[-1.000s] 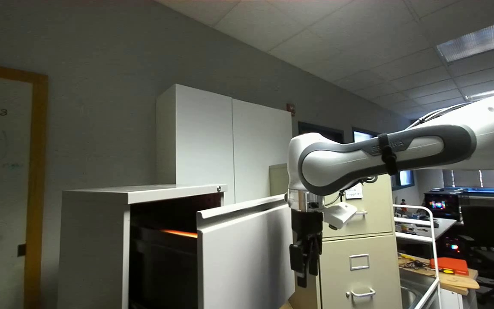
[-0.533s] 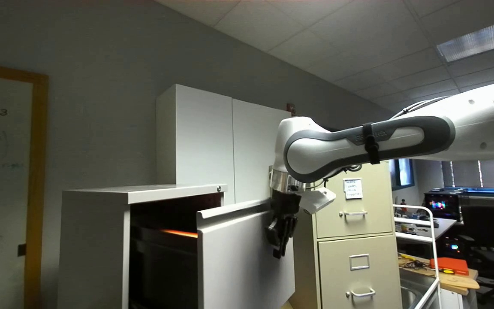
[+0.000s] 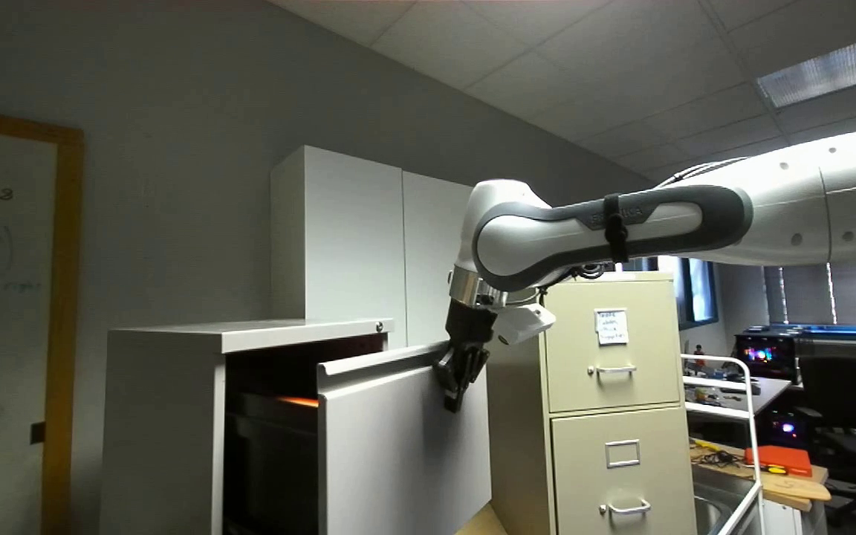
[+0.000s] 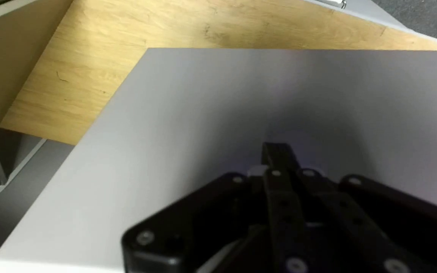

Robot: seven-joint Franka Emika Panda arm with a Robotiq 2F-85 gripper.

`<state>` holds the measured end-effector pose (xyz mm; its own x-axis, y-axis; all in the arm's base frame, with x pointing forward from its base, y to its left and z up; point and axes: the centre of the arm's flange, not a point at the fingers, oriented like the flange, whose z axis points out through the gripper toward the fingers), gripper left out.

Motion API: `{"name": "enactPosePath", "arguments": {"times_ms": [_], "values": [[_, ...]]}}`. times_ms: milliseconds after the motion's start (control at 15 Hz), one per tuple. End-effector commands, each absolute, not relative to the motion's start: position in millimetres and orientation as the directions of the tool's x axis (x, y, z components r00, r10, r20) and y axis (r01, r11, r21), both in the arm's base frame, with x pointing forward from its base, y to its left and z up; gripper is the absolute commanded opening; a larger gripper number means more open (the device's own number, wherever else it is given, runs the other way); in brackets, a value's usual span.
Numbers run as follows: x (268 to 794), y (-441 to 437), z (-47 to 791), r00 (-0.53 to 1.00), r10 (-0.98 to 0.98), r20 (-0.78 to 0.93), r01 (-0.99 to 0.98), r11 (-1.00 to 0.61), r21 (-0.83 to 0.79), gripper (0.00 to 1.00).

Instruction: Close the upper drawer

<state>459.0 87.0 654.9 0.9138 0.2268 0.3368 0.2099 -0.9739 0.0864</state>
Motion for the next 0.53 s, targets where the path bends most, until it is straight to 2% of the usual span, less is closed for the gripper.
{"name": "enactPosePath", "arguments": {"times_ms": [0,467], "values": [[514.4,103.1,681.1,0.885,0.261,0.386,0.253,-0.965,0.073,0.00],[595.7,131.3,673.2,0.872,0.305,0.383,0.309,-0.950,0.051,0.00]]}}
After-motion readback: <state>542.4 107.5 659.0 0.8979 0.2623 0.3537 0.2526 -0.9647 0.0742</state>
